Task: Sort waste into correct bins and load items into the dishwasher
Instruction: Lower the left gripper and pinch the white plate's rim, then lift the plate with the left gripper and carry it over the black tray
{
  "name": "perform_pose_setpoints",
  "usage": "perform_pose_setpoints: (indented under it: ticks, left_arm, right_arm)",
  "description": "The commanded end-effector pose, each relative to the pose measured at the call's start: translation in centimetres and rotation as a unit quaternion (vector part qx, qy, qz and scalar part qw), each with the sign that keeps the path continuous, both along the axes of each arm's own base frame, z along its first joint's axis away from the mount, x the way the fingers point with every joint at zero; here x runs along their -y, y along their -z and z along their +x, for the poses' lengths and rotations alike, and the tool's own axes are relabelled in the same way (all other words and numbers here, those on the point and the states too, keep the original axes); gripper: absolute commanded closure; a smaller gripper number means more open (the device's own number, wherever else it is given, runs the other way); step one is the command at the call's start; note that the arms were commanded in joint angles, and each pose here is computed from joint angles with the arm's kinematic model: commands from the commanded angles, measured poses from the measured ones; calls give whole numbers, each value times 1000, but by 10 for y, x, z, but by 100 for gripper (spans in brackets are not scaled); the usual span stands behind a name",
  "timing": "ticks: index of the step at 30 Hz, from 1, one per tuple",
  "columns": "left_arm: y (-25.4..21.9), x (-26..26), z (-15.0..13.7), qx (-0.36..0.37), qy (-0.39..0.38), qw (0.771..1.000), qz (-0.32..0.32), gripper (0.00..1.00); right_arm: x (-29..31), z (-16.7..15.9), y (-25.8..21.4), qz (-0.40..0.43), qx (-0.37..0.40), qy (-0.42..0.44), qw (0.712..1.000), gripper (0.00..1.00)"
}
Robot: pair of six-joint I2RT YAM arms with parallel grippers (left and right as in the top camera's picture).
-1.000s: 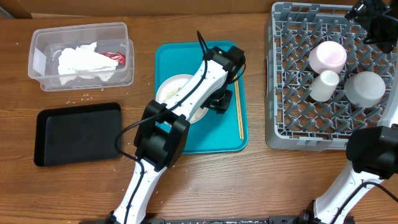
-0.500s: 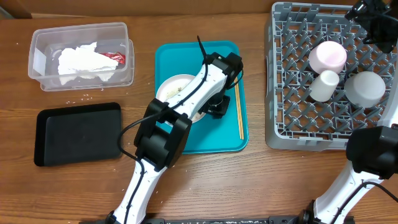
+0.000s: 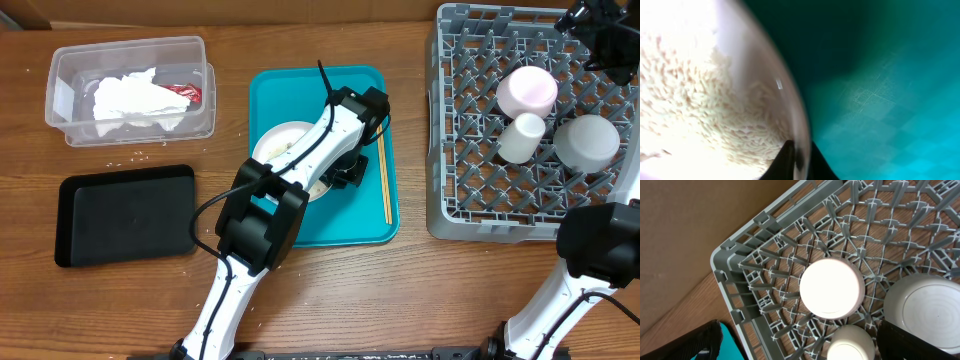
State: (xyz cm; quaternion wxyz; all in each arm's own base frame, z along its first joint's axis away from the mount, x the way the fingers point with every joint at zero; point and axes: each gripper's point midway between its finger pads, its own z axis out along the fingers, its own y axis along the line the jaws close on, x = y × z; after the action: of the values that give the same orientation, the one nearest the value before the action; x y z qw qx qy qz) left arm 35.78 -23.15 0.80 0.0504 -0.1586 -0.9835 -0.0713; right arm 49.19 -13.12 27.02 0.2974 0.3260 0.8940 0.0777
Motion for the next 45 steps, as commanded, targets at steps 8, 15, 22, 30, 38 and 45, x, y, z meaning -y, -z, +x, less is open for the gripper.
perform_pose_setpoints:
  ticks: [8,15,22,30,38,45]
  left_arm:
    - [-1,7,2,-4,-1,1000,-11,96]
    - [-16,0,12,25,-22,999,15,96]
    - [-37,-11,22,58,-45,996,51,96]
    - [-60,-26,29,94,-83,988,94,96]
    - [-85,-47,31,124,-115,975,145,96]
    - [-99,-65,37,138,-140,967,161,96]
  right_arm:
    - [1,-1,-9,0,11,4,1000,0]
    - [1,-1,-9,0,11,4,1000,0]
    - [1,-1,-9,0,11,4,1000,0]
    - [1,-1,-9,0,11,4,1000,0]
    - [1,-1,-9,0,11,4,1000,0]
    - [1,-1,-9,0,11,4,1000,0]
